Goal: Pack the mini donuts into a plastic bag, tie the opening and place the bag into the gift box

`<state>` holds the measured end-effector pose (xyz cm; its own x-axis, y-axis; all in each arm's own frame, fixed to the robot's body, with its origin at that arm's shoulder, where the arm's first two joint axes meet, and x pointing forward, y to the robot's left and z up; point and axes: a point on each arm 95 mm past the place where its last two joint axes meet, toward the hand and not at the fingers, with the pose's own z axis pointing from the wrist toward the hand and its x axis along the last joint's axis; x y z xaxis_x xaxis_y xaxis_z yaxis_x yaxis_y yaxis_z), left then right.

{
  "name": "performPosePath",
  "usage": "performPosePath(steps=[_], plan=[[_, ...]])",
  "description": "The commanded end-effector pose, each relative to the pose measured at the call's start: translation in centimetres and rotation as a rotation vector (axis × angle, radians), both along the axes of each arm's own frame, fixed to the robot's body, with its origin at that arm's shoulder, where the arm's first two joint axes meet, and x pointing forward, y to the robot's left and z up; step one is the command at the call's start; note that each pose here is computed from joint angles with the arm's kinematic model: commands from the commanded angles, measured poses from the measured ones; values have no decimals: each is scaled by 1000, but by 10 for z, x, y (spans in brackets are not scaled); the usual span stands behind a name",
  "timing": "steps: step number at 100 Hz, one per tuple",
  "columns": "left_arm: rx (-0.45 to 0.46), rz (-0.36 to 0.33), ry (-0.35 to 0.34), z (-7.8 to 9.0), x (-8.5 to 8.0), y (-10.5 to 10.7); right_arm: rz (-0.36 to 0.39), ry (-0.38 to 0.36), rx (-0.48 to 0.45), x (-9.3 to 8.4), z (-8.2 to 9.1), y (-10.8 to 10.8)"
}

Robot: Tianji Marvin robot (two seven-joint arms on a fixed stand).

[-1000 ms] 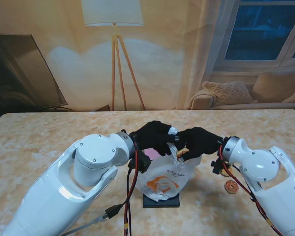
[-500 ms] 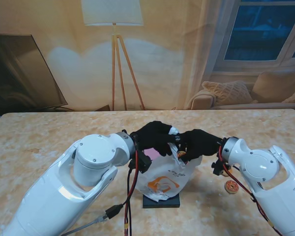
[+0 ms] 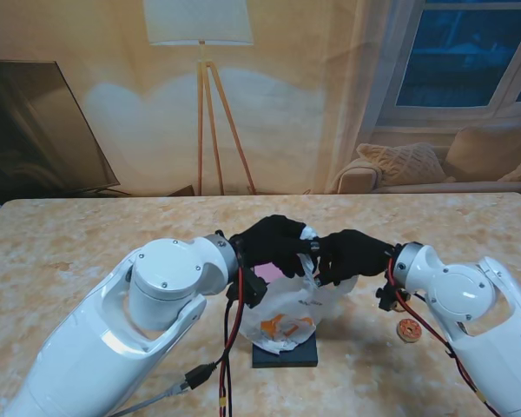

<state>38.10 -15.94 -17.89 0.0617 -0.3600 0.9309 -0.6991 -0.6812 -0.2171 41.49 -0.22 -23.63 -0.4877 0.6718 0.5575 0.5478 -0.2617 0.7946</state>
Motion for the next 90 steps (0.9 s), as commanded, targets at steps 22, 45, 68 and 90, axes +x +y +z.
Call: performPosePath(steps=[22,45,68,90], plan=[[-10,-16,6,2,-4,-2,-9,1,1,-6,0,-3],[-6,-8,12,0,-3,-1,-77,-45,49,-14,9,-21],[-4,-6,14,-1,-3,0,-198,-98,136,-31,18,-51],[1,-2,20,-2,-2,-2,-287,-72,324,-32,22,-58]])
